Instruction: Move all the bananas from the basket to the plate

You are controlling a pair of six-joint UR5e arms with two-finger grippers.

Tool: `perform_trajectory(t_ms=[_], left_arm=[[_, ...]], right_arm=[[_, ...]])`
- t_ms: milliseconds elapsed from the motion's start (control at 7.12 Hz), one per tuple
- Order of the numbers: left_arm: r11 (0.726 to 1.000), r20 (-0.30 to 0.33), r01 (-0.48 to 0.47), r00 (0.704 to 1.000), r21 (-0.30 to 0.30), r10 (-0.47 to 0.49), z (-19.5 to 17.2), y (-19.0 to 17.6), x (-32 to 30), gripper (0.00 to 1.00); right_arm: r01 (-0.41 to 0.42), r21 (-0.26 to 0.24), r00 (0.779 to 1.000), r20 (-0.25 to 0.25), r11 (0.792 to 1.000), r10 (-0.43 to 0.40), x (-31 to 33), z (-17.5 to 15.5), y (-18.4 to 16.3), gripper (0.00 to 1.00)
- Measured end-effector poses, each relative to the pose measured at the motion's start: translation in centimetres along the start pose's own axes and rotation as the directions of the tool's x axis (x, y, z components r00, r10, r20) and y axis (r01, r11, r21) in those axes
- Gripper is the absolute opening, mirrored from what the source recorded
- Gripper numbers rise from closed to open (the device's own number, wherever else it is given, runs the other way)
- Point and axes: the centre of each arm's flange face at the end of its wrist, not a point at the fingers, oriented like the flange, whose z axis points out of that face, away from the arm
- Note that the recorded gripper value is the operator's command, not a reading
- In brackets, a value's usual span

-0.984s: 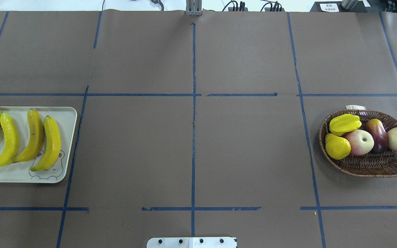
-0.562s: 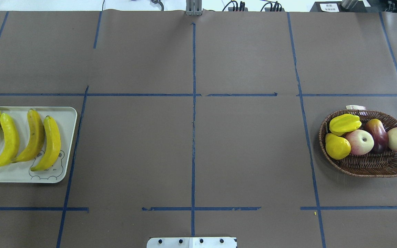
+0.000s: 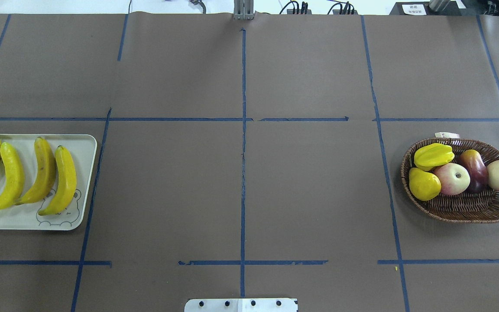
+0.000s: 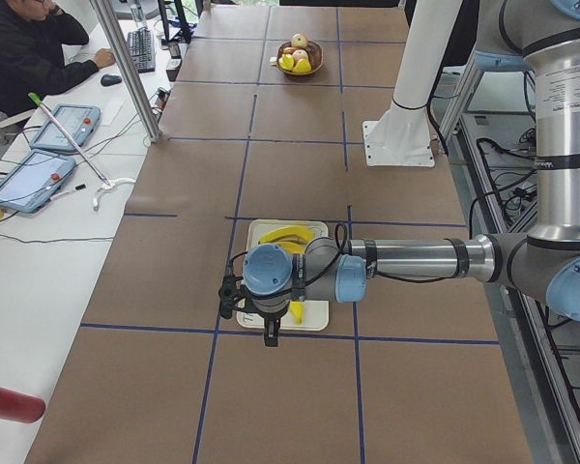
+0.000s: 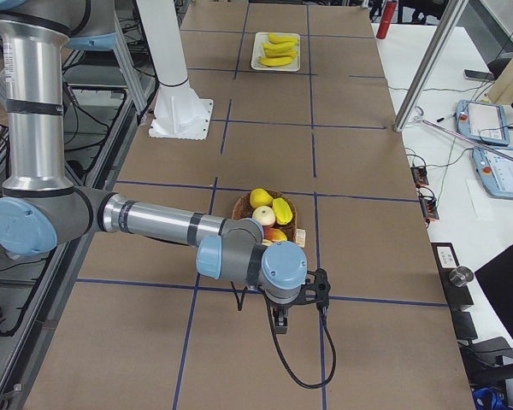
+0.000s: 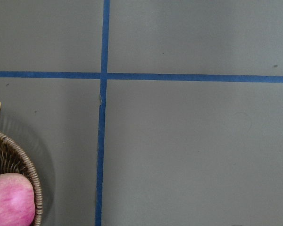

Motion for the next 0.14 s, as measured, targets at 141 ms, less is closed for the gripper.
perform_trajectory(t_ms=[141], left_arm=[[1.000, 0.000, 0.000, 1.000, 0.000, 0.000, 0.01, 0.00, -0.01, 1.00]], right_arm=[[0.001, 0.001, 1.000, 0.000, 1.000, -0.001, -0.02, -0.03, -0.04, 1.00]])
